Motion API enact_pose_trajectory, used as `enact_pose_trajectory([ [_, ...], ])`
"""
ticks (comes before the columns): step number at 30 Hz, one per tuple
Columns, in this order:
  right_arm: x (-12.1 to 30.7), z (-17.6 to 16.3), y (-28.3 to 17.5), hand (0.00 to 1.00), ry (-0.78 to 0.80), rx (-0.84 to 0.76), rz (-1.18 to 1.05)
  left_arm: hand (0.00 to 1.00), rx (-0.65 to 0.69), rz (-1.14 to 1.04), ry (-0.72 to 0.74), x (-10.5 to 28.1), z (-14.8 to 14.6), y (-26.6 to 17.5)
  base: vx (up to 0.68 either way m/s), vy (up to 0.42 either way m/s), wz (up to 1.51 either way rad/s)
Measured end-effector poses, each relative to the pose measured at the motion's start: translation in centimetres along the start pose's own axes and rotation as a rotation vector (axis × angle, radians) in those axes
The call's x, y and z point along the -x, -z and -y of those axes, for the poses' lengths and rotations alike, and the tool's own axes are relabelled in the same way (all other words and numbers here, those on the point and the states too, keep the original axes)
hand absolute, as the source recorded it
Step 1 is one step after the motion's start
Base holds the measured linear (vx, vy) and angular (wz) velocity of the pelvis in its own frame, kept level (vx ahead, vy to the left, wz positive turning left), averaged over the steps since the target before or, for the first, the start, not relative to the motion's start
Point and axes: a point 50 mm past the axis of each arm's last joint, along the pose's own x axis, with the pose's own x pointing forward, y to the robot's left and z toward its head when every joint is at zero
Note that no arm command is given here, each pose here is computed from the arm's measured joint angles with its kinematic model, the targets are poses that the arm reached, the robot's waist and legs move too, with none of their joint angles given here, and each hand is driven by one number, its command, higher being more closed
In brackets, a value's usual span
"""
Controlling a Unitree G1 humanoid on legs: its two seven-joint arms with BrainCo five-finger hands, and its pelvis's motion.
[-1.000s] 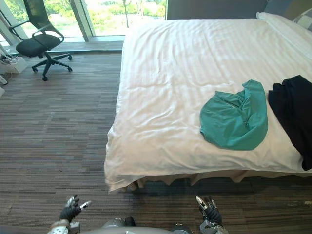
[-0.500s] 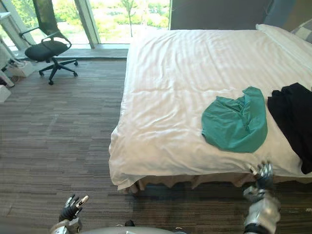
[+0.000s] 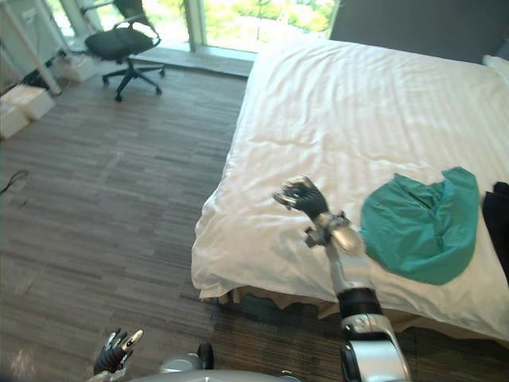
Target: Tidy the bed and pick cloth on bed and put in laundry
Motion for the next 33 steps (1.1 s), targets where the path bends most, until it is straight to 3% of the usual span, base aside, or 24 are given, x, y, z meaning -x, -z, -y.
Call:
enact_pose_trajectory([
  [2,-3.8,-0.9,-4.0,1.0,-0.033,0.048,0.079,0.0,-0.011,0.107,0.061,-0.7,1.0,-2.3,-0.13,-0.011,0.63],
  [5,-6.4,-1.0,-7.3,1.0,-0.017,0.087,0.139,0.0,-0.032,0.184,0.123,-1.1,1.7,-4.3,-0.11,0.006,0.42],
  [14,-9.7,-2.0,-13.5,1.0,-0.038,0.179,0.244,0.0,-0.08,0.32,0.315,-2.0,5.6,-7.9,-0.06,0.034,0.27],
  [28,-8.1,2.6,-15.3,1.0,0.24,0.172,0.288,0.0,0.074,0.598,0.518,-2.8,14.6,-15.4,-0.1,0.017,0.05],
  [33,-7.5,2.9,-11.8,1.0,0.289,0.045,0.208,0.0,0.183,0.673,0.524,-1.9,16.4,-17.1,-0.08,-0.087,-0.12],
])
